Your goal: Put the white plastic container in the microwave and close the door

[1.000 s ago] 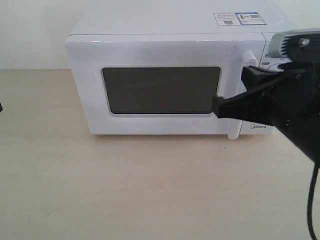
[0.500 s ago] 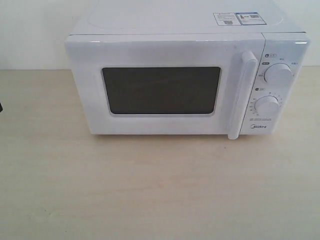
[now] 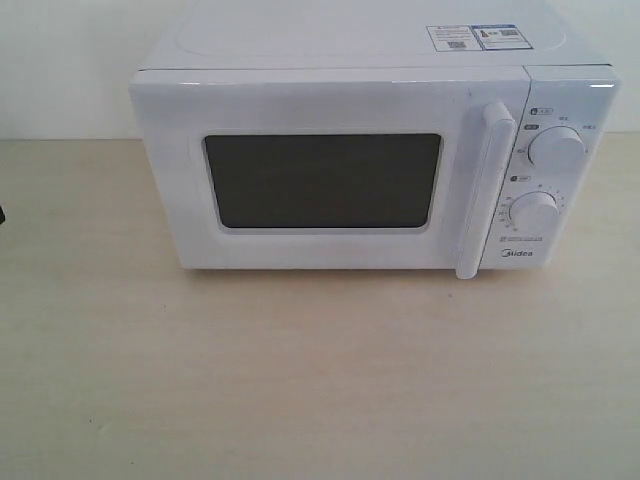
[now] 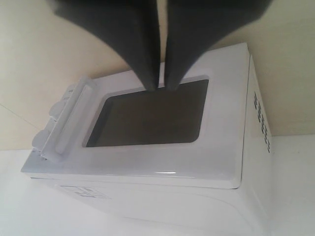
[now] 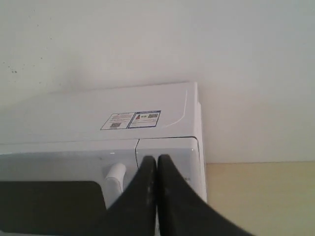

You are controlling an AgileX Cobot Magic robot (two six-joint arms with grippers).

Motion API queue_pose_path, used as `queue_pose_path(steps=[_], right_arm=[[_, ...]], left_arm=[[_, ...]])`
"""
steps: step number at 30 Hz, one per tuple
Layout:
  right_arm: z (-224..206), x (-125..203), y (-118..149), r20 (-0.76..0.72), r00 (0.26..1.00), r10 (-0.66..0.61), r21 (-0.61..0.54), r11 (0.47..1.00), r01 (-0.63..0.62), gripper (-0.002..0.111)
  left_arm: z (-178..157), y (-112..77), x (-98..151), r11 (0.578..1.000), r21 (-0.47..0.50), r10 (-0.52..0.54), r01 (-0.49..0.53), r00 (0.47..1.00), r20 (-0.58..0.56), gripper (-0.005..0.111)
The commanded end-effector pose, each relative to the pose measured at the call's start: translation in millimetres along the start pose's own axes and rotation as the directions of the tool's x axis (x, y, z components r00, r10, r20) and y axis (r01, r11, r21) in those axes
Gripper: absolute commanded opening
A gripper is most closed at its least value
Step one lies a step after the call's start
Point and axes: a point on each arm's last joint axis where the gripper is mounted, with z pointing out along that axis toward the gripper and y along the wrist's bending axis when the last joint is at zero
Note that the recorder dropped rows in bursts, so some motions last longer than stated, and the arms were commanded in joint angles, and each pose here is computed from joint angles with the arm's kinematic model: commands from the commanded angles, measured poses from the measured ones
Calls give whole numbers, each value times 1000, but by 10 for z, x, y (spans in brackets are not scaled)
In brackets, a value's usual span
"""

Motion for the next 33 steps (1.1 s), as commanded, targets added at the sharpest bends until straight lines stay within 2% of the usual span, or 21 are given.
queue_pose_path(steps=[1, 4, 9, 11, 17, 29, 33], right_arm=[[-12, 95, 33, -87, 987, -139, -49, 990, 135, 0], [-74, 193, 34, -193, 964, -183, -69, 982, 173, 0], [-236, 287, -43, -302, 950, -75, 40, 995, 91, 0], [-304, 334, -77, -291, 955, -48, 86, 993, 76, 0], [-448, 620, -106, -203, 977, -72, 93, 991, 93, 0], [-508, 1293, -178, -243, 968, -62, 97, 991, 88, 0], [-493, 1354, -187, -234, 970, -63, 98, 991, 88, 0]], left_arm=[[-12, -4, 7, 1000, 3, 4, -4, 1000, 4, 4], [-12, -4, 7, 1000, 3, 4, -4, 1000, 4, 4], [-12, -2, 6, 1000, 1, 4, -4, 1000, 5, 4], [-12, -2, 6, 1000, 1, 4, -4, 1000, 5, 4], [-12, -2, 6, 1000, 1, 4, -4, 1000, 5, 4], [-12, -3, 7, 1000, 3, 4, -4, 1000, 4, 4], [-12, -3, 7, 1000, 3, 4, -4, 1000, 4, 4]])
